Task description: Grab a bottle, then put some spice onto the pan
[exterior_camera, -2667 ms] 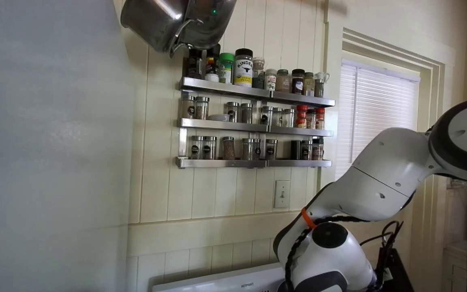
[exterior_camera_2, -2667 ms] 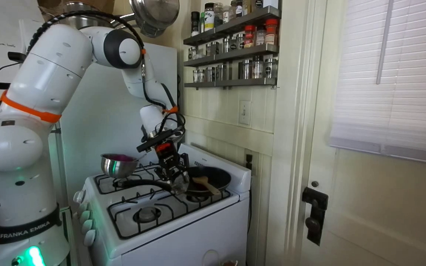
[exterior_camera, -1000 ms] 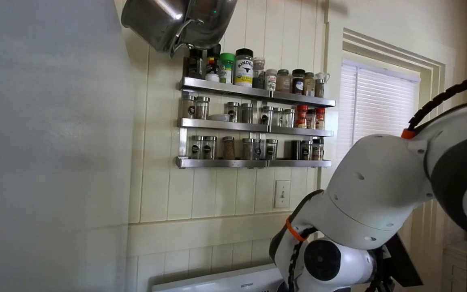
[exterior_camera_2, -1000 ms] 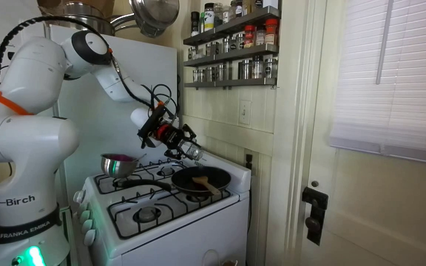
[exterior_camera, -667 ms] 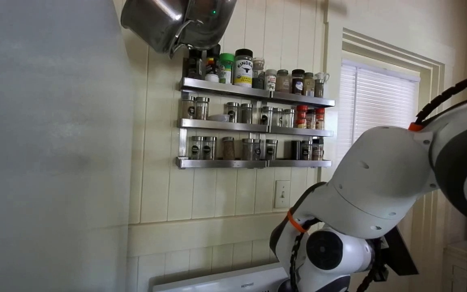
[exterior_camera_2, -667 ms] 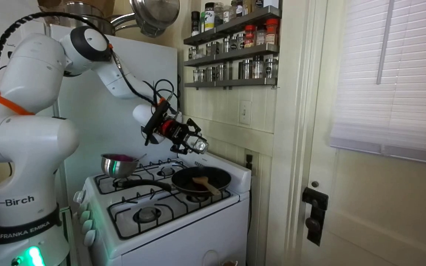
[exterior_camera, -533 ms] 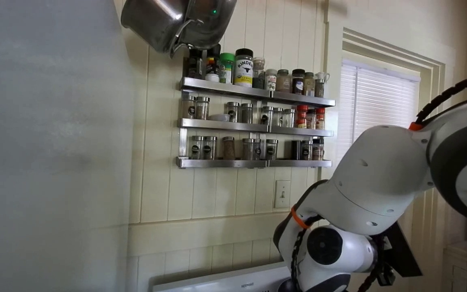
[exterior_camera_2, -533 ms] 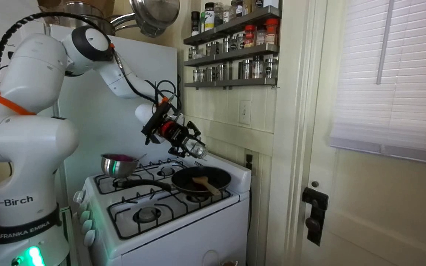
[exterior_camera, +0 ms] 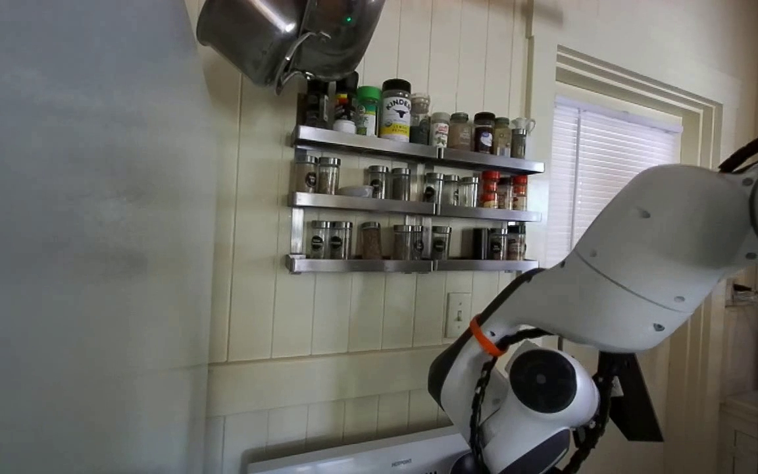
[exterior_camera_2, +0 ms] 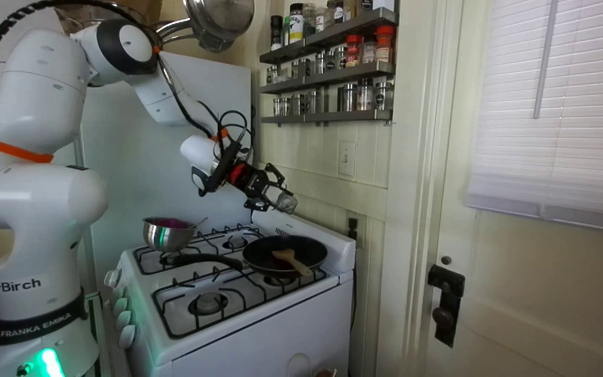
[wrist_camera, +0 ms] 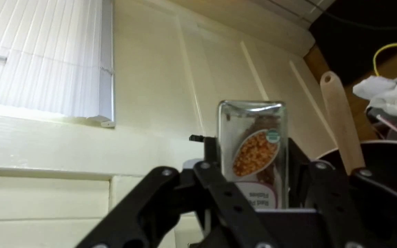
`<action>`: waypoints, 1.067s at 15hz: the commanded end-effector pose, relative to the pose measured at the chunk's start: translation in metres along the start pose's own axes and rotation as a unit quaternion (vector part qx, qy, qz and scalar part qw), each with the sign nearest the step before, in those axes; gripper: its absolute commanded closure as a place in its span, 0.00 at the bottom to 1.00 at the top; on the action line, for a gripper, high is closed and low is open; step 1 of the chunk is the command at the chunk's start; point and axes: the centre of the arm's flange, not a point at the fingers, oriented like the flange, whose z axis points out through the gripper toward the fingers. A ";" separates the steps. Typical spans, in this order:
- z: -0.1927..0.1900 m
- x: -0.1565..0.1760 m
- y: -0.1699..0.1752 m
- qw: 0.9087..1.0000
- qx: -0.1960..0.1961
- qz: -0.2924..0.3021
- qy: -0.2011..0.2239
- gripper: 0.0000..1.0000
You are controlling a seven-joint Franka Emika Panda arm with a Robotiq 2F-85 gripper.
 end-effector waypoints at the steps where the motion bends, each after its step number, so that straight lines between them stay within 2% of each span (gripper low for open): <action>1: -0.023 -0.050 0.008 0.996 0.023 0.041 0.081 0.77; 4: -0.010 -0.084 0.006 0.988 0.037 0.077 0.129 0.77; 6: 0.008 -0.093 0.002 0.981 0.059 0.096 0.158 0.77; 10: 0.024 -0.100 0.004 0.963 0.081 0.080 0.245 0.77; 13: 0.029 -0.087 0.003 0.944 0.113 0.056 0.304 0.77; 16: 0.033 -0.058 -0.008 0.918 0.178 0.027 0.352 0.77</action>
